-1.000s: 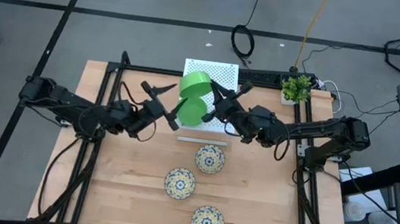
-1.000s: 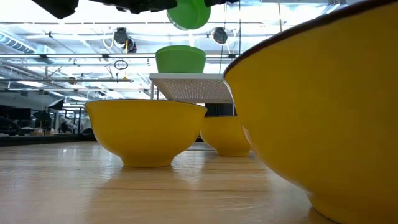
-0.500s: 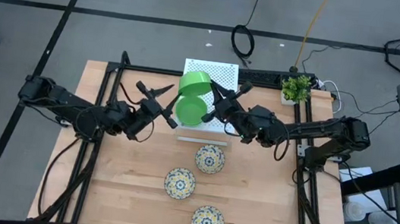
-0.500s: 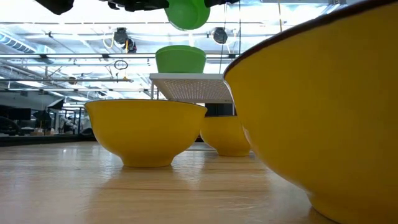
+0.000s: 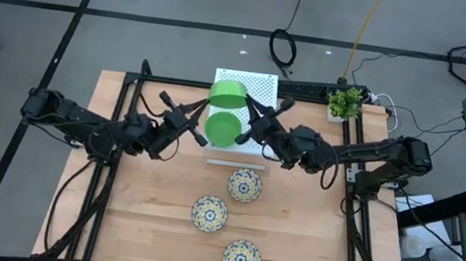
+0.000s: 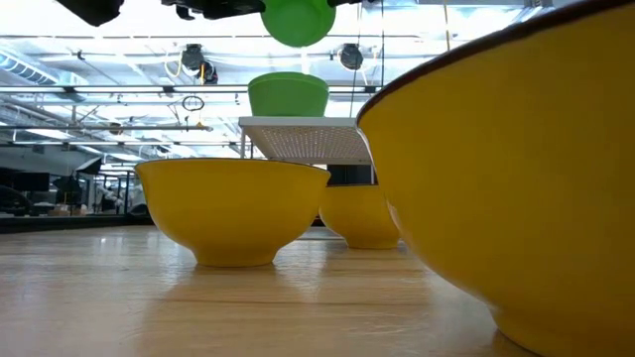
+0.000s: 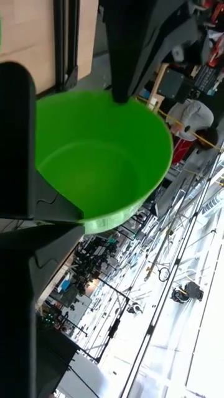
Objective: Pick & Place Mini bowls
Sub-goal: Stack the green bowl on the shelf
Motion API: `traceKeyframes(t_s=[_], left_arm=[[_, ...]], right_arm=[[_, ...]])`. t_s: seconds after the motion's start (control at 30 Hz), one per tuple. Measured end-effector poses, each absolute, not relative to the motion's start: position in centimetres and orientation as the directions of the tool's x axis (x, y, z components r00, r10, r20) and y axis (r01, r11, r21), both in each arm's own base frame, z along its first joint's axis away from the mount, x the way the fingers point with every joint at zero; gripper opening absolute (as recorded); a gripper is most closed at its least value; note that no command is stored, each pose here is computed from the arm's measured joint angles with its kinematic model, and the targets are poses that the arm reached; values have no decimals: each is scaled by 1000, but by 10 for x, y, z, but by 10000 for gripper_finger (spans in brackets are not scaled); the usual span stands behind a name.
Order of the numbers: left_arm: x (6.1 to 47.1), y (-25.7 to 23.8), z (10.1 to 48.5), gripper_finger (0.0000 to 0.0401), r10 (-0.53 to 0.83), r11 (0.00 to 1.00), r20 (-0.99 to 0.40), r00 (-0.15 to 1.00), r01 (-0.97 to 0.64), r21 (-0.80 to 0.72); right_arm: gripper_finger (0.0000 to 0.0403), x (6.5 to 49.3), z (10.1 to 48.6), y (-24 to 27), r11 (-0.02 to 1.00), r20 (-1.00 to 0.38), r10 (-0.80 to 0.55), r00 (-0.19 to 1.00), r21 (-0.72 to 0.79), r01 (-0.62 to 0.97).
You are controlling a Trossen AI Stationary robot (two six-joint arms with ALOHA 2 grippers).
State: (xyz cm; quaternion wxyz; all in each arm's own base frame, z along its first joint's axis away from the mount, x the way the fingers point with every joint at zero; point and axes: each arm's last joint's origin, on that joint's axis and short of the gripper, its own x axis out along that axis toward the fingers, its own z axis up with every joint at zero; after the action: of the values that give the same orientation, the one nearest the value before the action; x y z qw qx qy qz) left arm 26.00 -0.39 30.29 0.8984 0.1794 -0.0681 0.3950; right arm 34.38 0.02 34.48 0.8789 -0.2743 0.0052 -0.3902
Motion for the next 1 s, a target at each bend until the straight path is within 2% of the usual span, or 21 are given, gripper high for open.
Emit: traceKeyframes(t_s=[0.27,0.53,0.7,0.87,1.0], left_arm=[[261,2,303,78,660,666,276,698,-714,215],[261,6,303,105,664,662,279,693,-719,212],[261,6,303,83,673,655,277,686,-727,208],[261,4,303,16,682,649,272,679,-733,204],[260,-1,302,15,702,629,256,665,-747,215]], right_arm=[[0,344,345,7,560,206,-669,714,-491,667],[0,345,344,8,572,206,-654,728,-496,653],[0,345,344,9,579,207,-645,736,-498,646],[0,345,343,10,580,200,-642,740,-505,639],[6,346,339,10,576,167,-647,744,-532,621]])
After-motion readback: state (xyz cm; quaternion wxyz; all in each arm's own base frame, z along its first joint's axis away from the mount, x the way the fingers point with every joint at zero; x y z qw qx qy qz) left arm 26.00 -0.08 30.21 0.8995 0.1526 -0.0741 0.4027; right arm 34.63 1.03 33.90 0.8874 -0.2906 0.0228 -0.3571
